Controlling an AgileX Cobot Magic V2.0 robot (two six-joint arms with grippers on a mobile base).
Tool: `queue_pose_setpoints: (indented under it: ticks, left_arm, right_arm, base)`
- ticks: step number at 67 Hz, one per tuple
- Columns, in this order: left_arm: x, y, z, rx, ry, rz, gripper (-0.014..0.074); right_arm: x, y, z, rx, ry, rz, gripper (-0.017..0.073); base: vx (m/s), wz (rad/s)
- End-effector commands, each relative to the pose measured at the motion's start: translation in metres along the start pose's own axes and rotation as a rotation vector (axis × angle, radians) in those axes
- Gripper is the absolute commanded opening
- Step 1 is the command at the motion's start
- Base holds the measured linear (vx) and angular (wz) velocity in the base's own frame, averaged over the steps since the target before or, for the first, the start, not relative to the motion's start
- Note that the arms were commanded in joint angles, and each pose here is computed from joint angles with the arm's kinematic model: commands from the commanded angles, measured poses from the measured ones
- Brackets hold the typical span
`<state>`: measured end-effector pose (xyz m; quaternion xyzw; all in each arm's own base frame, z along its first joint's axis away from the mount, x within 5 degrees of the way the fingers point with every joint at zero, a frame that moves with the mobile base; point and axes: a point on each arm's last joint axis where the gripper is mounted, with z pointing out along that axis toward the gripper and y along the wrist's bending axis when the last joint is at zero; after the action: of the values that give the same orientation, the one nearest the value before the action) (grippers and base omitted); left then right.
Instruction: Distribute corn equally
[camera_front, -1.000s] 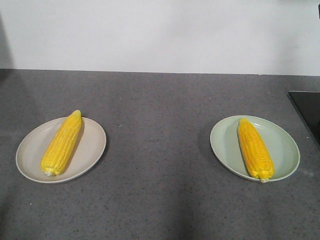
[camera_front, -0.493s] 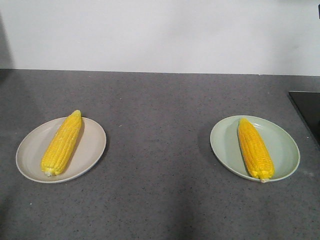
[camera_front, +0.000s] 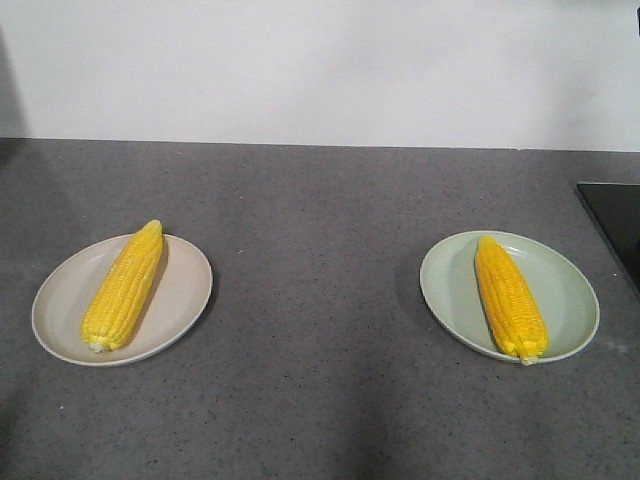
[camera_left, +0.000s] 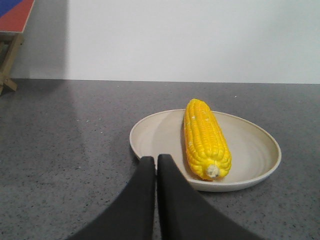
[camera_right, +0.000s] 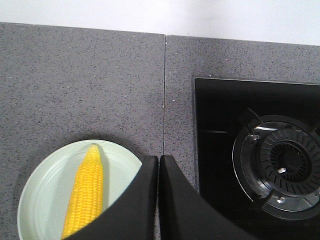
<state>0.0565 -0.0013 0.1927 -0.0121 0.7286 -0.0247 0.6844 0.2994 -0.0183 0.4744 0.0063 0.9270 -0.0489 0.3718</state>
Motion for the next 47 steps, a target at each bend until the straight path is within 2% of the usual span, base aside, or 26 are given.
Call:
queue_pose_setpoints:
  ticks: [1,6,7,11,12,15,17,20,33,47]
  left_arm:
    - [0.002,0.0,0.0,0.003,-0.066,-0.015,-0.0006]
    - [0.002,0.0,0.0,0.003,-0.066,-0.015,-0.0006]
    - [0.002,0.0,0.0,0.003,-0.066,-0.015,-0.0006]
    - [0.002,0.0,0.0,0.003,-0.066,-0.015,-0.0006]
    - [0.002,0.0,0.0,0.003,-0.066,-0.015,-0.0006]
    - [0.002,0.0,0.0,0.003,-0.066,-0.015,-0.0006]
    - [0.002,0.0,0.0,0.003,-0.066,-0.015,-0.0006]
    - [0.002,0.0,0.0,0.003,-0.066,-0.015,-0.0006]
    - [0.002,0.0,0.0,0.003,-0.066,-0.015,-0.0006]
    - [0.002,0.0,0.0,0.003,-0.066,-0.015,-0.0006]
  right_arm:
    - [0.002,-0.004,-0.039,0.01,-0.104,0.003,-0.0009]
    - [0.009,-0.003,-0.046,0.005,-0.177,0.006,-0.0009]
    - [0.008,-0.003,-0.053,0.006,-0.235,0.007,-0.0009]
    - [0.019,-0.002,-0.047,0.004,-0.304,0.004,-0.0009]
    - [0.018,-0.002,-0.057,0.007,-0.379,0.005,-0.0009]
    - [0.032,0.0,-0.047,0.006,-0.408,0.0,-0.0009]
    - [0.038,0.0,-0.056,0.01,-0.496,0.001,-0.0009]
    - [0.056,0.002,-0.051,0.009,-0.539,-0.001,-0.0009]
    - [0.136,0.008,-0.044,-0.001,-0.65,0.002,-0.0009]
    - [0.217,0.016,-0.015,-0.013,-0.643,0.008,-0.0009]
  base:
    - [0.0,0.0]
    - [0.0,0.0]
    - [0.0,0.0]
    - [0.0,0.0]
    - [0.0,0.0]
    - [0.0,0.0]
    - [0.0,0.0]
    - [0.0,0.0]
    - [0.0,0.0]
    - [0.0,0.0]
